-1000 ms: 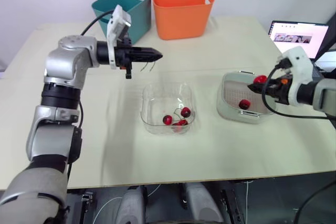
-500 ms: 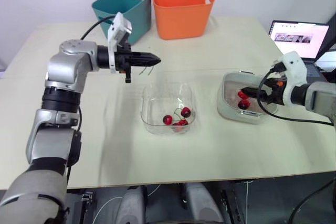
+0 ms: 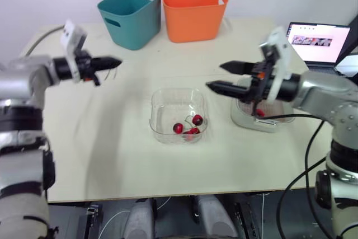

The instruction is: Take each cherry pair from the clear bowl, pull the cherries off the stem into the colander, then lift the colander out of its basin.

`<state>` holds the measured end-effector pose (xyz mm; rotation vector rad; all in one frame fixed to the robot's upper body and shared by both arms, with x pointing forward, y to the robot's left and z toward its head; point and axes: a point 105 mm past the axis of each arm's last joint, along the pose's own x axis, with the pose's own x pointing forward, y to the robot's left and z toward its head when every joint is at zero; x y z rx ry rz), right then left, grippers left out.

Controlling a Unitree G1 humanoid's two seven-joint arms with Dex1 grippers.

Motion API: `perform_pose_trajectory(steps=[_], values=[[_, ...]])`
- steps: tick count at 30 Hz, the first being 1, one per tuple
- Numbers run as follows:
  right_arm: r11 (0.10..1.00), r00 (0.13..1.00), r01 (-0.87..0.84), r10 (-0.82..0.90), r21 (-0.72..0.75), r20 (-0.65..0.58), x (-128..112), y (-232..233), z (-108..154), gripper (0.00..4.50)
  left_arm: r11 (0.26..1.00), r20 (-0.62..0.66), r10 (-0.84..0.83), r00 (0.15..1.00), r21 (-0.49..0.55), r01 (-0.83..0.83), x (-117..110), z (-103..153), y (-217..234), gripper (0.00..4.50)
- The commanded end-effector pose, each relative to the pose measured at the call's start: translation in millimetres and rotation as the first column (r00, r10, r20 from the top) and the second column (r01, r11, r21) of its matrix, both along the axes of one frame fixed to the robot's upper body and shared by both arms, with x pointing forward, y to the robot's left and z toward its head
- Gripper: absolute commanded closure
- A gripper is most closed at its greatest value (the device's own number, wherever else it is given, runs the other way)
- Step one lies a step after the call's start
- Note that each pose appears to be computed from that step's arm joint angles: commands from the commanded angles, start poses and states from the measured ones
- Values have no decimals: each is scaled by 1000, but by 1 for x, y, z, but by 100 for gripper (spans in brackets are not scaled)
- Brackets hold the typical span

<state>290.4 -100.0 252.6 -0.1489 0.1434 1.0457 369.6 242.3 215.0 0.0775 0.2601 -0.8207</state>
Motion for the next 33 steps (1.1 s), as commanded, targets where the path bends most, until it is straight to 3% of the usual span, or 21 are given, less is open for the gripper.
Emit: perform_pose_trajectory(steps=[1, 5, 12, 15, 26, 30, 33], values=[[994, 995, -95, 97, -56, 34, -11, 28, -1, 2, 995, -41, 94, 995, -26, -95, -10, -4, 24, 450], [977, 984, -171, 177, -130, 35, -19, 52, -19, 2, 985, -154, 158, 975, -45, -167, -27, -34, 31, 450], [956, 964, -263, 266, -127, 9, -32, 66, -26, 2, 954, -191, 285, 939, -38, -297, -41, -60, 49, 450], [958, 968, -249, 253, -139, 6, -28, 64, -27, 0, 942, -197, 312, 930, -68, -330, -43, -61, 55, 380], [971, 982, -186, 187, -151, -7, -13, 49, -23, 0, 945, -153, 299, 942, -86, -314, -48, -37, 60, 2], [975, 987, -159, 161, -157, -3, -9, 43, -19, 0, 960, -131, 271, 954, -37, -278, -55, -25, 63, 2], [979, 993, -113, 117, -171, 9, -1, 36, -14, 0, 954, -43, 280, 959, 124, -273, -54, -16, 74, 2]])
